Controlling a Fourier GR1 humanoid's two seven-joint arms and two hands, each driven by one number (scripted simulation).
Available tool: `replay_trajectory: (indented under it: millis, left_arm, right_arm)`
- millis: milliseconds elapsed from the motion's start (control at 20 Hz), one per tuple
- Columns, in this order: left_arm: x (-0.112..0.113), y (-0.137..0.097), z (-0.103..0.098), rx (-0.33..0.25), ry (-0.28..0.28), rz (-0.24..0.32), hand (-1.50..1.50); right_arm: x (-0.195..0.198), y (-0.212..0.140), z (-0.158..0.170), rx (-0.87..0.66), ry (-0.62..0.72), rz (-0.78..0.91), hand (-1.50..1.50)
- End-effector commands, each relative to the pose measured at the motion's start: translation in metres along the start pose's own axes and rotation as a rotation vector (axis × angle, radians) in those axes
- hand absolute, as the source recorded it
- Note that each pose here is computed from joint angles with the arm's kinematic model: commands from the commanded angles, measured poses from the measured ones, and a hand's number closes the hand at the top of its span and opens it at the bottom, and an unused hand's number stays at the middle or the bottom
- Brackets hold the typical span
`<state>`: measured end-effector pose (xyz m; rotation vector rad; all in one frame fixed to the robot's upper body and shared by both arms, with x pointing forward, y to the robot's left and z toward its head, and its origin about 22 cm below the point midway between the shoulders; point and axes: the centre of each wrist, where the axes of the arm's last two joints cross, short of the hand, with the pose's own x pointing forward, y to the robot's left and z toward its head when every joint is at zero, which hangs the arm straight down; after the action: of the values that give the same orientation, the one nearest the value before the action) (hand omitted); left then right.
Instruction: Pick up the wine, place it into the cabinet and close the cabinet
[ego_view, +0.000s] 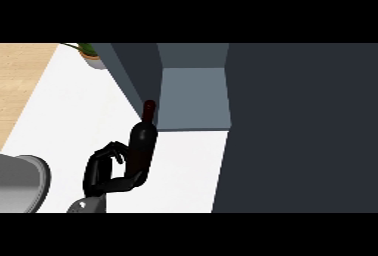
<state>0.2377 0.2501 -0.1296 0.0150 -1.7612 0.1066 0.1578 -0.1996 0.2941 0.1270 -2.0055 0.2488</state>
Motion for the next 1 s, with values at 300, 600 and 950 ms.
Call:
replay_trajectory:
  millis: [300,600,950]
  left_arm:
    - [0.023,-0.037,-0.033,-0.143,-0.159,0.003,1.50]
    - [0.071,-0.062,-0.045,-0.187,-0.247,0.031,1.50]
    - [0.130,-0.115,-0.051,-0.231,-0.225,0.151,1.50]
  right_arm:
    - [0.001,-0.007,0.020,0.052,-0.006,-0.039,-1.50]
    - [0.010,-0.013,0.019,0.035,0.023,-0.033,-1.50]
    - [0.000,-0.004,0.012,0.015,0.023,-0.045,-1.50]
